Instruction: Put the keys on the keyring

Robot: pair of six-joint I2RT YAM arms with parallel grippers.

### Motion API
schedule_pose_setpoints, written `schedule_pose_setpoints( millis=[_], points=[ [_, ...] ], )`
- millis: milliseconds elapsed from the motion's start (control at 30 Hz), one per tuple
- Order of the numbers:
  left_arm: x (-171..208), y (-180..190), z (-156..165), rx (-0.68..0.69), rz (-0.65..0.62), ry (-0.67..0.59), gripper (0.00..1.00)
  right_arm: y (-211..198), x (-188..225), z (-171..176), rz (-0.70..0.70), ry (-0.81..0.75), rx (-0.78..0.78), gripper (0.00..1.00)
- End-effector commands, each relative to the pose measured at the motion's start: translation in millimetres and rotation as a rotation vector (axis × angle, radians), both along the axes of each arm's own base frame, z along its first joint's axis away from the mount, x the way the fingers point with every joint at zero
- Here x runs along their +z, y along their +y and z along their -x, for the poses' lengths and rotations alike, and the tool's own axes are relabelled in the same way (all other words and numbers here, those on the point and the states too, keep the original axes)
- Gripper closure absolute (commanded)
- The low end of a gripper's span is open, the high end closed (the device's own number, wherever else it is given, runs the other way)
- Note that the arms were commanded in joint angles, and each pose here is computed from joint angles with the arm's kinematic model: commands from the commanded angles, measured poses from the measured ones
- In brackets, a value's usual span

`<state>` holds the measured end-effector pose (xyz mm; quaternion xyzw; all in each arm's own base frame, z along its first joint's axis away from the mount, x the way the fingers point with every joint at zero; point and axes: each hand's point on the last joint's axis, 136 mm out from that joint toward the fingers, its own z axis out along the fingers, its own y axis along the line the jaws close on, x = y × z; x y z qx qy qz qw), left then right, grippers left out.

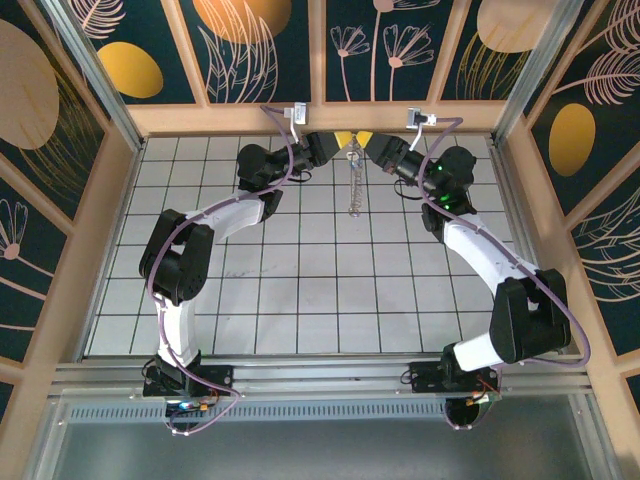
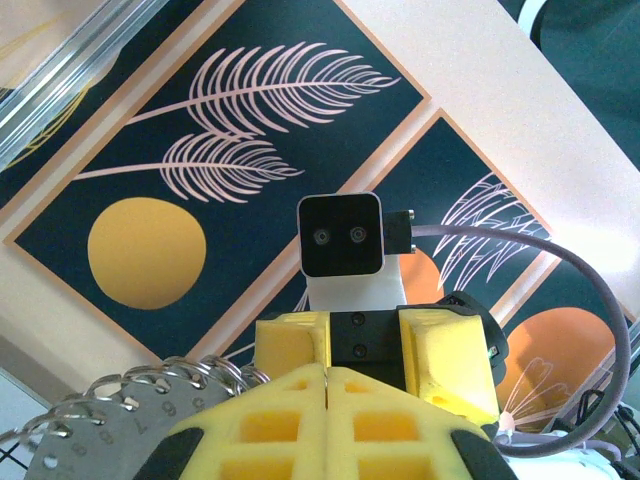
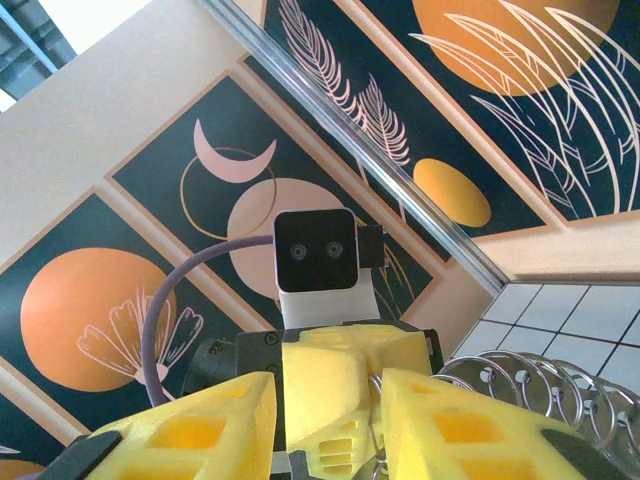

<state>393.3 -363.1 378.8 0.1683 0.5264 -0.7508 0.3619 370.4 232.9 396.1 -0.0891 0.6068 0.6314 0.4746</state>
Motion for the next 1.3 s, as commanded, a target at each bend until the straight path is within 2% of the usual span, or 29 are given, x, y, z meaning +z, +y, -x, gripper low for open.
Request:
schedule_pose_setpoints(
  millis=[0, 233, 600, 733, 833, 1000, 1200, 1267],
  points=[
    [18, 3, 8, 0.001, 0.05, -0.065, 1.0, 3, 1, 1, -0.009, -0.028, 0.007, 0.67],
    [18, 3, 10, 0.001, 0.046, -0.069, 1.0, -6, -4, -2, -0.009, -0.015, -0.03, 0.65],
    [19, 3, 9, 0.0, 0.046, -0.068, 1.0, 1, 1, -2, -0.01, -0.031, 0.004, 0.67],
    [19, 3, 10, -0.001, 0.046, -0.07, 1.0, 5, 2, -3, -0.008, -0.033, 0.014, 0.72],
    [19, 3, 10, -0.004, 0.044, -0.069, 1.0, 6, 3, -4, -0.007, -0.035, 0.016, 0.8],
    [17, 3, 10, -0.004, 0.042, -0.066, 1.0, 7, 6, -4, -0.006, -0.045, 0.025, 0.83],
    [17, 2, 10, -0.007, 0.043, -0.065, 1.0, 10, 5, -5, 0.007, -0.044, 0.041, 0.99],
    [18, 2, 11, -0.007, 0.043, -0.067, 1.0, 11, 3, -5, 0.015, -0.041, 0.048, 1.0]
  ],
)
